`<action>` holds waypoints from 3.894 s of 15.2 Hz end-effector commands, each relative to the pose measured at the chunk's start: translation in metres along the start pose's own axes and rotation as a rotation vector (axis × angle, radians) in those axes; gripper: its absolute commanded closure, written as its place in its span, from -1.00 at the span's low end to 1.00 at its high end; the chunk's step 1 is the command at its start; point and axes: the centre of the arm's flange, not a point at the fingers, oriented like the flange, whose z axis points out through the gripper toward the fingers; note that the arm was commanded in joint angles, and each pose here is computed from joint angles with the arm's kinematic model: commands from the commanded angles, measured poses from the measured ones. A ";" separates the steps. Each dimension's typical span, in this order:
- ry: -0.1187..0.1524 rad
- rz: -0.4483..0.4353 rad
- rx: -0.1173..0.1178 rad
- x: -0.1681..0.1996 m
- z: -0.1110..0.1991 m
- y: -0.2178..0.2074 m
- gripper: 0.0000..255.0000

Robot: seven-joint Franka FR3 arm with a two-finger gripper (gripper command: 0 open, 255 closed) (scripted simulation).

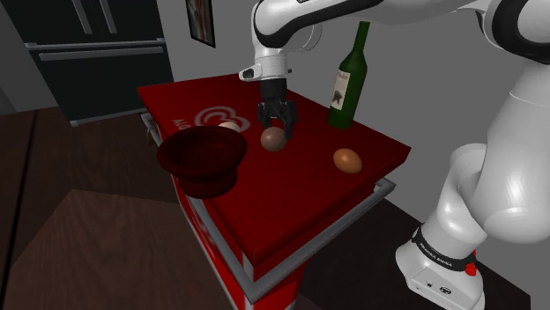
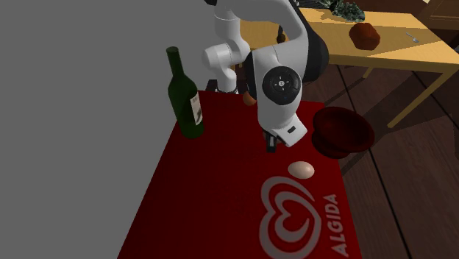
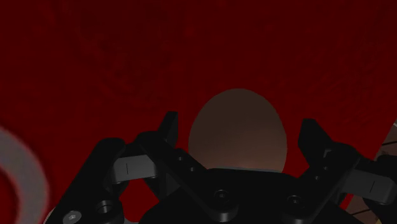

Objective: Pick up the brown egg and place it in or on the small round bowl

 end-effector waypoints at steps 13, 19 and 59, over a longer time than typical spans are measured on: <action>0.000 0.000 0.000 0.001 -0.005 -0.002 1.00; 0.000 0.000 0.000 0.004 -0.034 -0.014 1.00; 0.000 0.000 0.000 0.202 -0.136 -0.071 1.00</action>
